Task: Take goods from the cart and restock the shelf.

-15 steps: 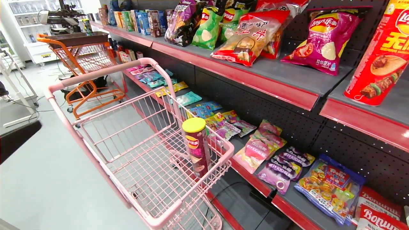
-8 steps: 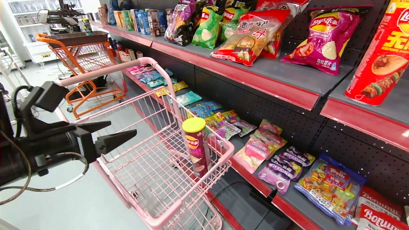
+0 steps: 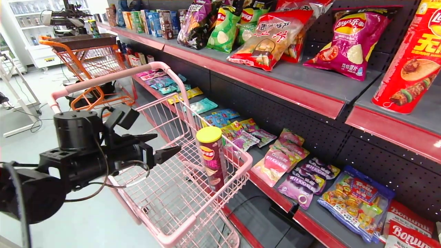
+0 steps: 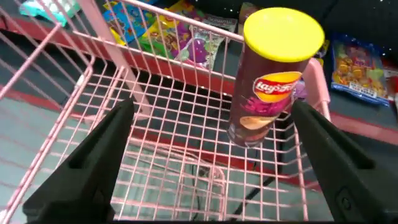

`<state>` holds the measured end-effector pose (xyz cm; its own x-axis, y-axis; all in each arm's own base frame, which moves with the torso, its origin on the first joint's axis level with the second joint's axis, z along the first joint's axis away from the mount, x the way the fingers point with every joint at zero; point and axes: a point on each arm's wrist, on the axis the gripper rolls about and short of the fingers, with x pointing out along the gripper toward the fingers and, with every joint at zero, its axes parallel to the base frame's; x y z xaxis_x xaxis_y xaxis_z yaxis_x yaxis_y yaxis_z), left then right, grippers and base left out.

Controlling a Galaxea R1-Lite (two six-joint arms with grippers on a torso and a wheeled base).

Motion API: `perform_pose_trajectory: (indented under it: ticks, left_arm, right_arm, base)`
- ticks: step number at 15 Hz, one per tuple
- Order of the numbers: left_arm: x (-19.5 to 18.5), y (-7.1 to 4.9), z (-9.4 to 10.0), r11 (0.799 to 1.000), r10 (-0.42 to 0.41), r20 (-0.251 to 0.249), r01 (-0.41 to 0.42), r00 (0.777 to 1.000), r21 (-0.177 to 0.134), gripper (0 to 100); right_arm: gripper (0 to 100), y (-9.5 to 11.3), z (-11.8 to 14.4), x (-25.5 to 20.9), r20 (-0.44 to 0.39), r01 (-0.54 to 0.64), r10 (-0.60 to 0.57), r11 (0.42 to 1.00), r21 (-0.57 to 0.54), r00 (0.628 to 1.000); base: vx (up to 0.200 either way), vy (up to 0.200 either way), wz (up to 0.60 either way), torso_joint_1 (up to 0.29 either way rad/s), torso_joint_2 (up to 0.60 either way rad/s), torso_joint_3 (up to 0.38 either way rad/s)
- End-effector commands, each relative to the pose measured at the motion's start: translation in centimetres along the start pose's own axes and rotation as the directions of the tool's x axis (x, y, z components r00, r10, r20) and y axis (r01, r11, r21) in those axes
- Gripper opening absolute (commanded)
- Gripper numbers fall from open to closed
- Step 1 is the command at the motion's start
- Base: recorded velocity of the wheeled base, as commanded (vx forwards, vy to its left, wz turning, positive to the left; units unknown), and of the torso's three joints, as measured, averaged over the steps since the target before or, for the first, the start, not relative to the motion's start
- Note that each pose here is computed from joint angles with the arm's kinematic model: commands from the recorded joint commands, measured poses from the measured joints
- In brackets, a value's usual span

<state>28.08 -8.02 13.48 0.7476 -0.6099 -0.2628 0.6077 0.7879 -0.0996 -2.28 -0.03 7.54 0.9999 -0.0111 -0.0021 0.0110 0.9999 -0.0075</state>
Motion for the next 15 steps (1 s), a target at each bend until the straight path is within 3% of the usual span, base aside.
perform_pose_trajectory:
  ticks: [1,5,9,12,15]
  left_arm:
    - [2.9,-0.3,-2.1,0.999,-0.046,-0.068,0.045,0.997,-0.016,100]
    - [5.1,-1.3,-2.4,0.995,-0.097,-0.079,0.097,0.992,-0.006,100]
    - [8.2,-1.2,-1.7,0.993,-0.115,-0.046,0.116,0.992,0.019,100]
    - [9.6,-2.2,-1.8,0.988,-0.148,-0.048,0.149,0.988,0.029,100]
    - [10.8,-2.1,-2.0,0.988,-0.151,-0.045,0.152,0.988,0.033,100]
  right_arm:
    - [100,0.0,0.0,0.0,0.001,-0.002,0.002,1.0,0.0,1.0]
    - [100,0.0,0.0,0.0,0.001,-0.002,0.002,1.0,-0.002,1.0]
    - [100,0.0,0.0,0.0,0.001,-0.002,0.002,1.0,-0.003,1.0]
    - [100,0.0,0.0,0.0,0.001,-0.002,0.002,1.0,-0.003,1.0]
    - [100,0.0,0.0,0.0,0.001,-0.002,0.002,1.0,-0.003,1.0]
  base:
    - [0.0,0.0,0.0,0.0,0.0,0.0]
    - [0.0,0.0,0.0,0.0,0.0,0.0]
    - [0.0,0.0,0.0,0.0,0.0,0.0]
    - [0.0,0.0,0.0,0.0,0.0,0.0]
    - [0.0,0.0,0.0,0.0,0.0,0.0]
